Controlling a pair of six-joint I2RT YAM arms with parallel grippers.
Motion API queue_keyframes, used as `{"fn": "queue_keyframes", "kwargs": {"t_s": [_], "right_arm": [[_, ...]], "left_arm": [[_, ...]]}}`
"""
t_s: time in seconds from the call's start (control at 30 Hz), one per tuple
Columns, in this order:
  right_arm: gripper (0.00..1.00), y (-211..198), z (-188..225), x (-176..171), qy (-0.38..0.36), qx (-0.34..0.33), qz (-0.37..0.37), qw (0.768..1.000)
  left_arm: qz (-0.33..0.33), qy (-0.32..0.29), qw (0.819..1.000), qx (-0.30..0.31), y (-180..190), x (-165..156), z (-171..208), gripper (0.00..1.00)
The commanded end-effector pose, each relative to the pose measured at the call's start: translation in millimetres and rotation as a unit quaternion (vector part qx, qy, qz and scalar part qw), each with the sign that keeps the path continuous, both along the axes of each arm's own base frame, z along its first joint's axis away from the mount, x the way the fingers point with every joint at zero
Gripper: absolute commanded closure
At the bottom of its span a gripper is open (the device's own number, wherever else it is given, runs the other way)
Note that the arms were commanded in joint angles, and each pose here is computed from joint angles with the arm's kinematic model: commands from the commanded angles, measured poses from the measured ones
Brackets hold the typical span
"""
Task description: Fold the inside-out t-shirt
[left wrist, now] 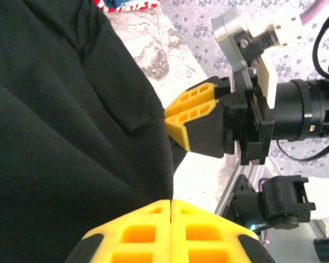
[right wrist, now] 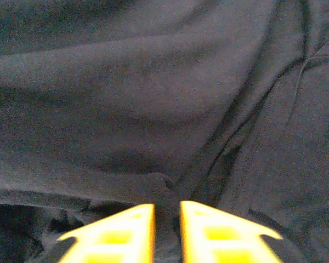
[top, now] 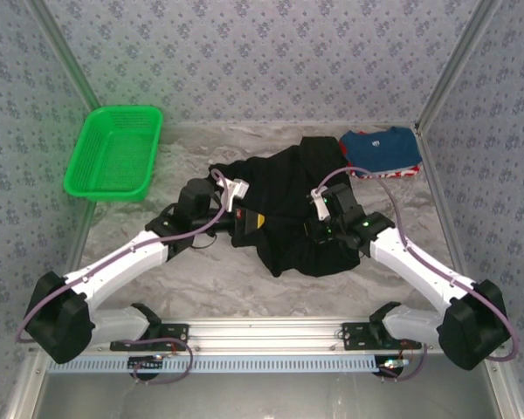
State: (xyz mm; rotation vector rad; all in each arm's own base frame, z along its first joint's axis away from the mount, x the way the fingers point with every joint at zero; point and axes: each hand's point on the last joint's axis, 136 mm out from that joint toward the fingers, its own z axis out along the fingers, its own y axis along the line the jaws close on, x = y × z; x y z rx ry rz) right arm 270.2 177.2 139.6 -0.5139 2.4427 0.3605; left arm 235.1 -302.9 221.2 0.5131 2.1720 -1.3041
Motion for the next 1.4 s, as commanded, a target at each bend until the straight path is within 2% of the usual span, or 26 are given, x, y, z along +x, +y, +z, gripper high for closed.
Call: {"fn": "queue_keyframes", "kwargs": {"t_s": [0.0,0.13,0.23,0.33,0.43,0.67,0.7,0.73,0.77,0.83,0.9,1.0,1.1,1.23,1.33,1.37], "right_arm": [[0.64,15,6,-11,-0.008,0.021,0.045,0.999],[0.58,32,19,-35,-0.049,0.027,0.093,0.994],[0.64,47,23,-52,-0.076,0.036,0.128,0.988],[0.64,71,22,-61,-0.085,0.057,0.161,0.982],[0.64,85,10,-54,-0.084,0.057,0.159,0.982],[0.60,88,-24,-29,-0.081,0.028,0.116,0.989],[0.62,88,-28,-28,-0.080,0.028,0.115,0.990],[0.70,90,-31,-26,-0.081,0.031,0.114,0.990],[0.83,91,-31,-24,-0.082,0.034,0.111,0.990],[1.00,93,-27,-26,-0.079,0.044,0.115,0.989],[1.00,91,-14,-31,-0.073,0.058,0.121,0.988],[1.00,87,24,-48,-0.033,0.140,0.145,0.979],[1.00,87,67,-63,0.004,0.246,0.159,0.956],[1.00,99,108,-68,0.021,0.349,0.174,0.920],[1.00,104,126,-58,0.020,0.398,0.160,0.903],[1.00,105,130,-53,0.024,0.416,0.149,0.897]], "left_arm": [[-0.013,0.016,1.000,-0.021,-3,-4,8,1.00],[-0.010,0.021,1.000,-0.020,-4,-2,9,1.00],[-0.011,0.023,1.000,-0.019,-4,-3,10,1.00],[-0.010,0.023,1.000,-0.018,-4,-2,11,1.00],[-0.010,0.021,1.000,-0.018,-3,-3,12,1.00],[-0.010,0.017,1.000,-0.019,-2,-4,16,1.00],[-0.010,0.016,1.000,-0.019,-2,-4,17,1.00],[-0.009,0.015,1.000,-0.019,-1,-4,17,1.00],[-0.005,0.015,1.000,-0.017,0,-3,17,1.00],[0.008,0.016,1.000,-0.010,4,1,15,1.00],[0.032,0.017,0.999,0.001,12,8,10,1.00],[0.087,0.005,0.994,0.061,31,26,-10,1.00],[0.144,-0.024,0.978,0.147,54,48,-35,1.00],[0.155,-0.048,0.971,0.173,54,65,-45,0.98],[0.154,-0.057,0.972,0.169,53,64,-35,0.71],[0.154,-0.063,0.972,0.168,54,59,-30,0.64]]}}
